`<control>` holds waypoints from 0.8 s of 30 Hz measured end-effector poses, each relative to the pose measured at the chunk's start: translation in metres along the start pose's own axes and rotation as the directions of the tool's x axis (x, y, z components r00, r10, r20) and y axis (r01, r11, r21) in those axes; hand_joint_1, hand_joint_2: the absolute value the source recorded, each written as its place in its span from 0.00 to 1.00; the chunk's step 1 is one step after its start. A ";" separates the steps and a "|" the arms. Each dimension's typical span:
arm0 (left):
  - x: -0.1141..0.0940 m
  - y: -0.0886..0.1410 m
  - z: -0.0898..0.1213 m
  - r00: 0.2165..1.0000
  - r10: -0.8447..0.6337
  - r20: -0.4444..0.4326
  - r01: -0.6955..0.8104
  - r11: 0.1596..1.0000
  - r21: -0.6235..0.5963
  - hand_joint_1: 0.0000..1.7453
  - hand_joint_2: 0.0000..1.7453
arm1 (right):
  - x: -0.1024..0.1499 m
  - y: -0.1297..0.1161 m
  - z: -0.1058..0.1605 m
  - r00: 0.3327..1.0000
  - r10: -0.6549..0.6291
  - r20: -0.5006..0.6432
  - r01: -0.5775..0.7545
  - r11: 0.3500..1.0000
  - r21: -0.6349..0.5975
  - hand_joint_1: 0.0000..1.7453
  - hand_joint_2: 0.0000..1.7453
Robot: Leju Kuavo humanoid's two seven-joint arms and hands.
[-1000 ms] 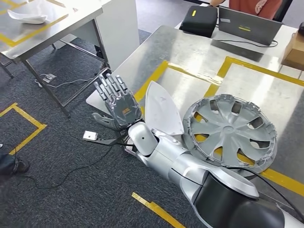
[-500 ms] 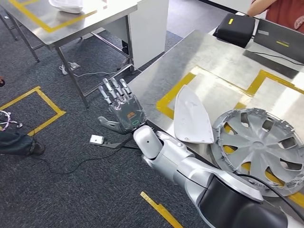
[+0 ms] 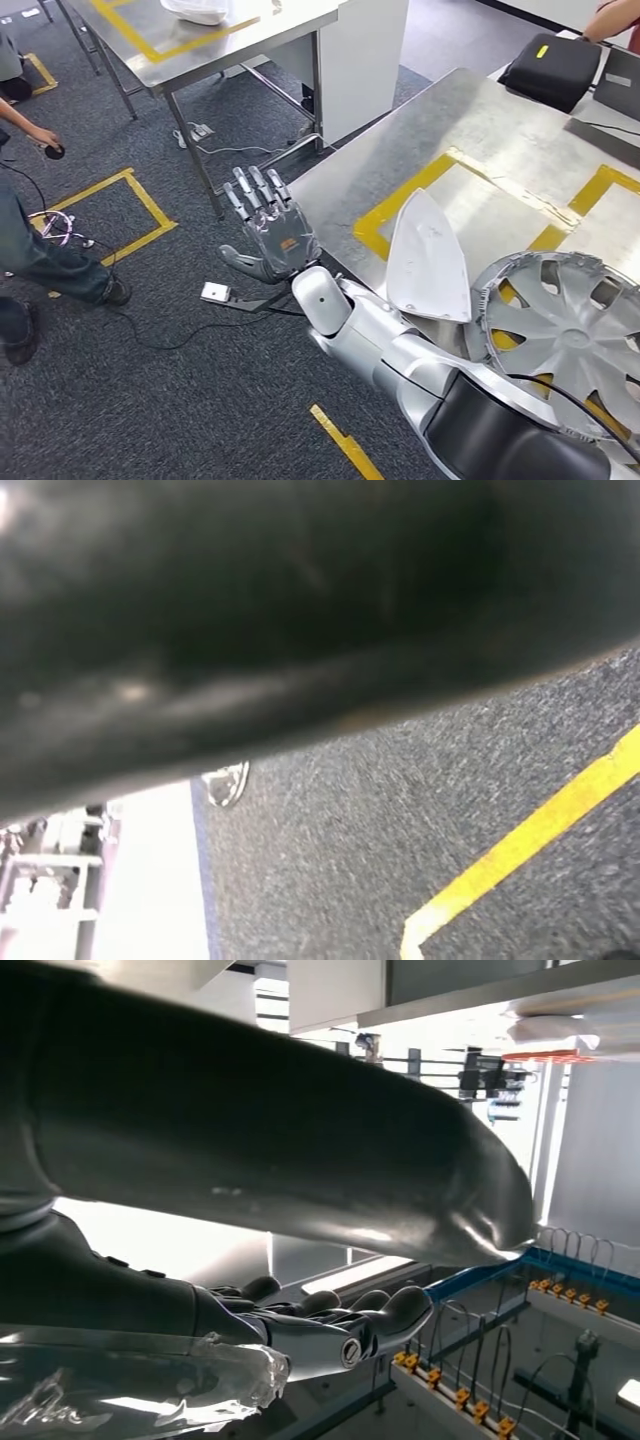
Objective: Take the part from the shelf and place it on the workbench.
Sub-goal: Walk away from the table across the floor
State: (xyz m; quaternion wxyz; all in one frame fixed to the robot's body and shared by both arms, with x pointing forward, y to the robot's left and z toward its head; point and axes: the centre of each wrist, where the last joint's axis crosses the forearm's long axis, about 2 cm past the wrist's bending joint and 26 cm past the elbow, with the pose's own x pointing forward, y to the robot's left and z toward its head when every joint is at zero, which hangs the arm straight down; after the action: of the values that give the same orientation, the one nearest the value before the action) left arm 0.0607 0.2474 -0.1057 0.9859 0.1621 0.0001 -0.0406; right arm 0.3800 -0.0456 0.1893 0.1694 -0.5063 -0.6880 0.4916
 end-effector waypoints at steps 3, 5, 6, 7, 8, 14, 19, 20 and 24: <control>-0.001 0.000 0.000 1.000 -0.001 -0.002 0.001 1.000 0.000 0.00 0.00 | 0.001 0.002 0.003 1.000 -0.003 0.000 0.003 1.000 0.007 0.00 0.00; -0.002 0.000 0.000 1.000 -0.001 -0.003 0.001 1.000 0.001 0.00 0.00 | 0.002 0.002 0.003 1.000 -0.005 0.000 0.005 1.000 0.007 0.00 0.00; -0.001 0.000 0.000 1.000 -0.001 -0.001 0.001 1.000 0.001 0.00 0.00 | 0.002 0.002 0.003 1.000 -0.005 0.000 0.005 1.000 0.006 0.00 0.00; 0.000 0.000 0.000 1.000 0.000 0.001 0.000 1.000 0.001 0.00 0.00 | 0.001 0.001 0.003 1.000 -0.005 -0.001 0.005 1.000 0.005 0.00 0.00; 0.001 0.000 0.000 1.000 0.000 0.003 0.000 1.000 0.001 0.00 0.00 | 0.001 0.001 0.003 1.000 -0.004 -0.001 0.004 1.000 0.005 0.00 0.00; 0.001 0.001 0.000 1.000 0.000 0.005 0.000 1.000 0.001 0.00 0.00 | 0.000 0.001 0.002 1.000 -0.007 -0.004 0.007 1.000 0.000 0.00 0.00; 0.001 0.000 0.000 1.000 0.001 0.005 -0.001 1.000 0.002 0.00 0.00 | -0.001 0.003 0.005 1.000 -0.007 -0.006 0.007 1.000 0.009 0.00 0.00; 0.001 0.000 0.000 1.000 0.003 0.004 -0.003 1.000 0.004 0.00 0.00 | -0.001 0.003 0.005 1.000 -0.010 0.000 0.010 1.000 0.009 0.00 0.00; 0.000 -0.001 0.001 1.000 0.019 -0.003 -0.019 1.000 0.023 0.00 0.00 | 0.008 0.000 0.004 0.999 -0.033 0.040 0.033 0.999 -0.003 0.00 0.00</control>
State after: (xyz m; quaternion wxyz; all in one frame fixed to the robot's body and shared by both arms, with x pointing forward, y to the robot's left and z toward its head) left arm 0.0610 0.2462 -0.1053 0.9843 0.1735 -0.0002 -0.0311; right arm 0.3735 -0.0403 0.1853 0.1628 -0.4850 -0.7004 0.4976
